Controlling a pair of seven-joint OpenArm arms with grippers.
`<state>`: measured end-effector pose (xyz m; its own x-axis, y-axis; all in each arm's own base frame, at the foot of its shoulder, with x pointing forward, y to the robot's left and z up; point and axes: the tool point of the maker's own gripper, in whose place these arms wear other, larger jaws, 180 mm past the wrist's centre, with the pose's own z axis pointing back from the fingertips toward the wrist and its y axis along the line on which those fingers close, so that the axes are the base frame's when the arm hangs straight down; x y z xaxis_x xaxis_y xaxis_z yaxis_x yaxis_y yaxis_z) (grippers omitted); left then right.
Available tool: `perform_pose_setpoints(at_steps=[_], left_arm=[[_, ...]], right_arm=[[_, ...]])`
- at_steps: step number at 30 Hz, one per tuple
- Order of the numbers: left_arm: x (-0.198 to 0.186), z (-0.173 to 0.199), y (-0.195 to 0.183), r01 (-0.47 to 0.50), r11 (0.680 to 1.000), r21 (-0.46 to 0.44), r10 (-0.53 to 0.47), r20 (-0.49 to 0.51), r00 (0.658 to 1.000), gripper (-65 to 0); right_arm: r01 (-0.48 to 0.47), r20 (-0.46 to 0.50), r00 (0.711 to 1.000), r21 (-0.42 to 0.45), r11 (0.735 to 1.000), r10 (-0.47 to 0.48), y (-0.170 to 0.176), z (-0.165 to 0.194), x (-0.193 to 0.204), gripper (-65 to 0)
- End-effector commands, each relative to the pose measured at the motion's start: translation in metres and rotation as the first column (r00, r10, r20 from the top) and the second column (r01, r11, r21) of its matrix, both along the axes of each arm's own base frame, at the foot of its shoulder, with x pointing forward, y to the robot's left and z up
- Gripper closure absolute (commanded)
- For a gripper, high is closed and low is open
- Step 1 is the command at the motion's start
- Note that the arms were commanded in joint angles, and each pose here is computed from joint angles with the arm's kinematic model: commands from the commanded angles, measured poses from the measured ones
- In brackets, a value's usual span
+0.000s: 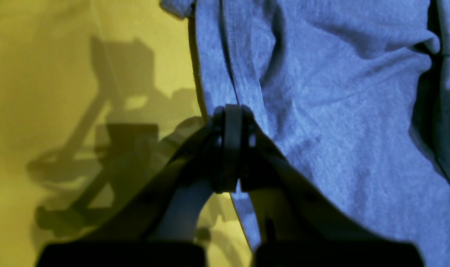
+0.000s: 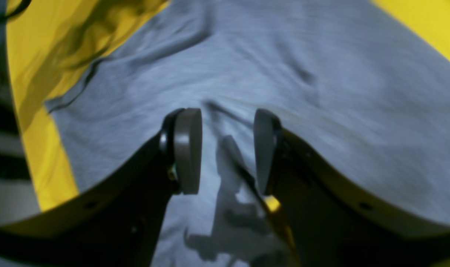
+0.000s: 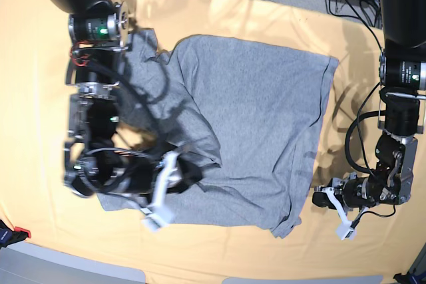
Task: Layout the t-shirt on the table in an organized manner, then fold the t-shirt properly
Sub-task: 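Grasp the hem corner with the right gripper and lift it toward the collar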
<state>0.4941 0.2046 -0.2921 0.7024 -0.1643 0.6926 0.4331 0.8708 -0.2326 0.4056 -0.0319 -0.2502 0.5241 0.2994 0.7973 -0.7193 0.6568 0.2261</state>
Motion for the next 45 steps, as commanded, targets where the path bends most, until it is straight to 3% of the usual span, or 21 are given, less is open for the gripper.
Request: perform_pose_setpoints(at_steps=[1,6,12,20,24,28,36,39,45], left_arm=[[0.015,0.031,0.002,-0.008,1.0,-0.023,0.009,0.078,0.997,0.0],[0.015,0.031,0.002,-0.008,1.0,-0.022,0.009,0.078,0.997,0.0],[0.016,0.033,-0.001,-0.008,0.999,-0.047,0.012,0.082,0.997,0.0],[0.015,0.033,-0.001,-0.007,0.999,-0.043,0.011,0.078,0.997,0.0],[0.016,0.034,-0.003,-0.007,0.998,-0.058,0.012,0.081,0.997,0.0],[0.016,0.035,-0.003,-0.007,0.998,-0.065,0.013,0.082,0.997,0.0],[0.015,0.034,-0.003,-0.006,0.998,-0.061,0.01,0.075,0.997,0.0],[0.015,0.034,-0.003,-0.006,0.998,-0.061,0.01,0.075,0.997,0.0],[0.015,0.034,-0.003,-0.006,0.998,-0.061,0.01,0.075,0.997,0.0]], right_arm=[[0.022,0.038,0.999,0.048,0.999,-0.024,-0.012,0.016,0.005,-25.7],[0.118,-0.052,0.992,0.097,0.988,-0.113,-0.059,-0.016,-0.017,-25.7],[0.159,-0.122,0.981,0.079,0.984,-0.148,-0.073,-0.056,-0.045,-25.7],[0.311,-0.002,0.95,0.053,0.949,-0.312,-0.083,-0.078,-0.035,-25.8],[0.293,-0.007,0.956,0.089,0.952,-0.294,-0.062,-0.078,-0.035,-25.9],[0.25,-0.005,0.968,0.087,0.964,-0.25,-0.033,-0.08,-0.036,-34.2],[0.345,0.076,0.936,0.009,0.939,-0.345,-0.025,-0.085,-0.018,-38.0],[0.41,0.112,0.907,-0.02,0.912,-0.406,-0.034,-0.085,-0.01,-38.2],[0.43,0.154,0.892,0.007,0.903,-0.426,-0.036,-0.078,-0.004,-38.0]])
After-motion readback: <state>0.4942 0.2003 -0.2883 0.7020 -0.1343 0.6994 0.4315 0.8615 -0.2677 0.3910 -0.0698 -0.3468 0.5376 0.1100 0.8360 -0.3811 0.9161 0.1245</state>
